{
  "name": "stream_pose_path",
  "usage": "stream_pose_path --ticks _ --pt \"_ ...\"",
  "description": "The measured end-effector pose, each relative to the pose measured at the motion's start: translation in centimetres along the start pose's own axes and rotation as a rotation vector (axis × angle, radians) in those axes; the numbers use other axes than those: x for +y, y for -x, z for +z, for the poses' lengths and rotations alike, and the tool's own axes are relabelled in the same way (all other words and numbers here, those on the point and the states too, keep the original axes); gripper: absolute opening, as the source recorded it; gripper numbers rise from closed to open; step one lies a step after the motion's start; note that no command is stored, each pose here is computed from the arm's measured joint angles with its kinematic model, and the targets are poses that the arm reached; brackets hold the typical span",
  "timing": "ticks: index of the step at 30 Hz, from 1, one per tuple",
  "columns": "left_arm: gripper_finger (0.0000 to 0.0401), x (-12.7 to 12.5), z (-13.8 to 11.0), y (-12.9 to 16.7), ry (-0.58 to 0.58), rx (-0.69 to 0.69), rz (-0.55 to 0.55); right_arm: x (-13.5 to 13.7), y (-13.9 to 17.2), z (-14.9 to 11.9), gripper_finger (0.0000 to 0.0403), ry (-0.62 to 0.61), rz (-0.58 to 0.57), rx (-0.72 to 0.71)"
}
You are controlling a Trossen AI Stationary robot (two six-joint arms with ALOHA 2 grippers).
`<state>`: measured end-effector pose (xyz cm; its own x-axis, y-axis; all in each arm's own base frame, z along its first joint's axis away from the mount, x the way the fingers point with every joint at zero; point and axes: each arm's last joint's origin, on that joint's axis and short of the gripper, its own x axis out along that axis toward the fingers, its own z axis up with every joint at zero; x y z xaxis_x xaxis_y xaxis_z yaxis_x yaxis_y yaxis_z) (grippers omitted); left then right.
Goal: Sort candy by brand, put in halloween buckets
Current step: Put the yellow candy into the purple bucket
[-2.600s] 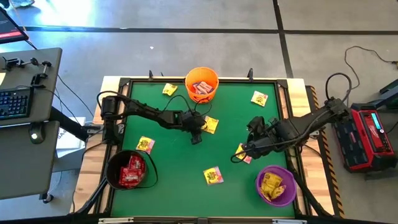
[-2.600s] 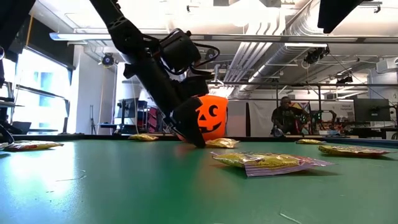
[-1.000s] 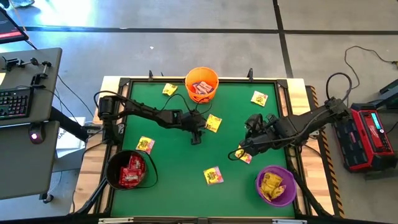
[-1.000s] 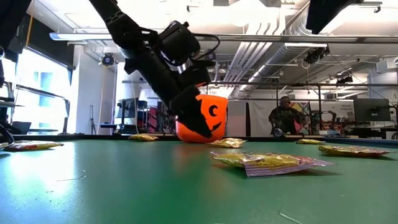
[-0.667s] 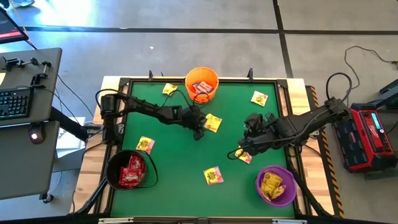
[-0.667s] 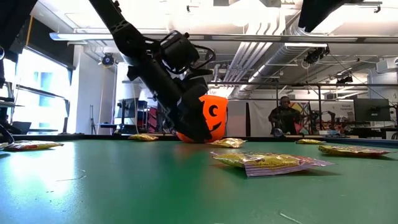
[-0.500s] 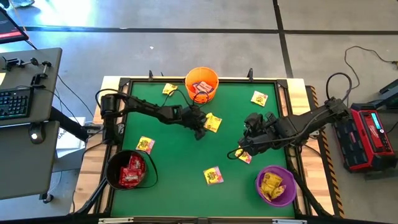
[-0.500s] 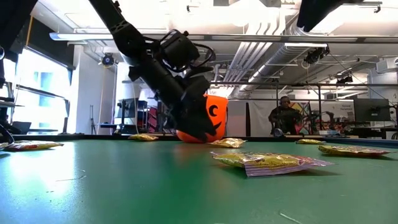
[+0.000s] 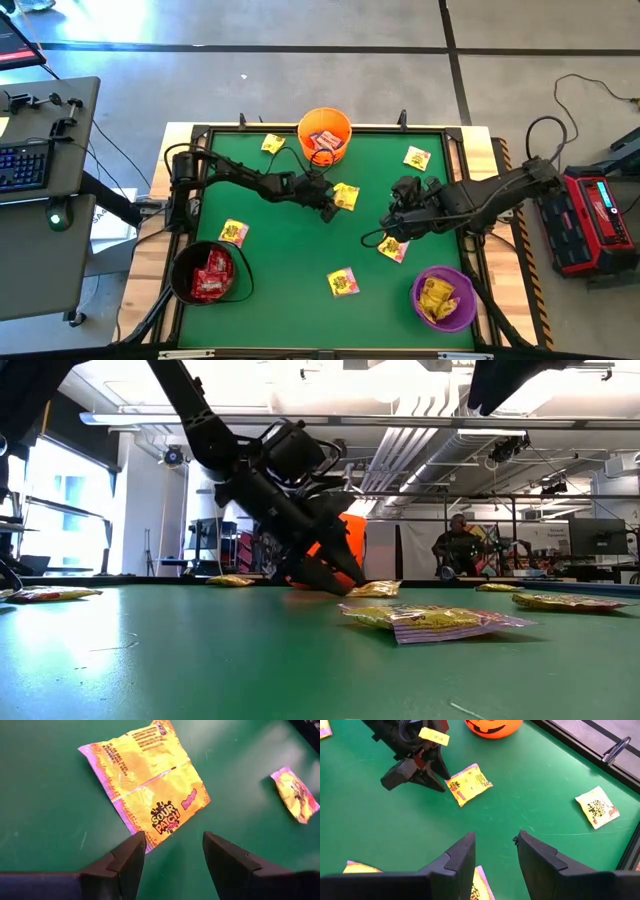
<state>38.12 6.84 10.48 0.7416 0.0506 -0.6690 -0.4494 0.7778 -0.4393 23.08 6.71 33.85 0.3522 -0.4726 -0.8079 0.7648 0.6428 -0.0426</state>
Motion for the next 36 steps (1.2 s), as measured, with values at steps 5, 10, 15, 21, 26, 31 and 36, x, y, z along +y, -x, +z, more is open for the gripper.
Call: stream_pose_path --ticks 5,10,15,21,26,31,36 --pt "0.0194 0.0 0.3 0.4 0.007 -0.032 0.054 0.0 -0.1 0.1 0.0133 -0.008 0.008 0.004" --pt "0.0198 -0.6 1.1 1.2 -0.126 -0.06 0.104 0.1 -0.1 0.1 0.0133 -0.01 0.012 0.006" --pt "0.0207 -1.8 1.7 1.3 -0.26 -0.053 0.164 0.1 -0.1 0.1 0.0133 0.011 0.014 0.005" --pt "0.0221 -1.3 1.5 0.5 -0.224 -0.052 0.219 0.1 -0.1 0.1 0.0133 0.033 0.015 -0.001" --pt "0.0227 -0.1 1.0 -0.4 -0.13 -0.019 0.231 0.1 -0.1 0.2 0.0133 0.04 0.011 -0.01" --pt "0.0221 -0.4 0.9 -0.6 -0.177 -0.028 0.218 0.1 -0.1 0.2 0.0133 0.059 0.002 -0.026" --pt "0.0185 -0.4 0.6 -1.2 -0.207 -0.036 0.203 0.1 -0.1 0.3 0.0133 0.059 -0.006 -0.041"
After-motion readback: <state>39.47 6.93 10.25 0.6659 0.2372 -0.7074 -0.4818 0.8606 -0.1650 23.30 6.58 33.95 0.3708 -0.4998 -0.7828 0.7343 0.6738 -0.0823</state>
